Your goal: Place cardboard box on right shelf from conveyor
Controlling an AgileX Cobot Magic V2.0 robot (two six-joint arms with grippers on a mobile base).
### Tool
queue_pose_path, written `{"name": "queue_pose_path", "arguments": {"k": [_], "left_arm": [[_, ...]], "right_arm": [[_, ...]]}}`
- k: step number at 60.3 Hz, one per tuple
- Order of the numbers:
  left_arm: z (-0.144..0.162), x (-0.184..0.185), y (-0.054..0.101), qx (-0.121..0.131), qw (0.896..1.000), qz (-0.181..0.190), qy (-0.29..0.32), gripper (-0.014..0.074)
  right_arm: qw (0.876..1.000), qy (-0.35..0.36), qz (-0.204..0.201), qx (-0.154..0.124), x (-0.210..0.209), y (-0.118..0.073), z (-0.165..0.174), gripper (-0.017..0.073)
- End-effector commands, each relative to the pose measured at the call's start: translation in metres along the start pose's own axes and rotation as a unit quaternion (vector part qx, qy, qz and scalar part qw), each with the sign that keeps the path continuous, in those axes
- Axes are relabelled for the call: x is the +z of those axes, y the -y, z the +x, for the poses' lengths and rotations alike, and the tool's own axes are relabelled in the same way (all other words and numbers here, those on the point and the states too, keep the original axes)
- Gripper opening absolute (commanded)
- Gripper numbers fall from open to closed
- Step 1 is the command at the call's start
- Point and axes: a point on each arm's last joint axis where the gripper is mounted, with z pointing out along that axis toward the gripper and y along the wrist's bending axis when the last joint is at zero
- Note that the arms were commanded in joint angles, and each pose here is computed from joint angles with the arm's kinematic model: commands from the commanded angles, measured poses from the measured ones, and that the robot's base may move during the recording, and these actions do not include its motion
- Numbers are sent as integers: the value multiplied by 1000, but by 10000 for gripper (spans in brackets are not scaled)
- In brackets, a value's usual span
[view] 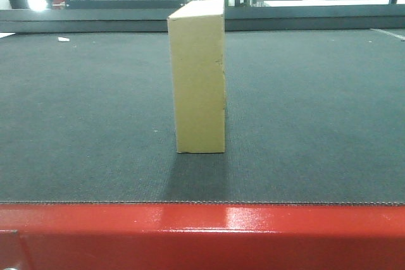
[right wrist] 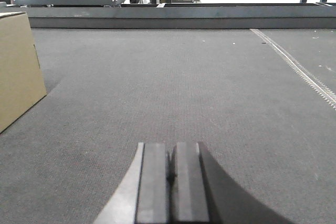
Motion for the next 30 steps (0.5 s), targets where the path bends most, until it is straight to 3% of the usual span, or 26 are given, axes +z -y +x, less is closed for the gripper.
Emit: {"name": "queue_pose_path", "arguments": {"k": [1, 30], "left_arm": [[-6, -1, 0, -3, 999, 2, 45, -116], [-6, -1, 0, -3, 999, 2, 45, -116]], "right_arm": [[998, 59, 2, -6, -2, 0, -11, 56], [998, 59, 2, -6, -2, 0, -11, 56]]}}
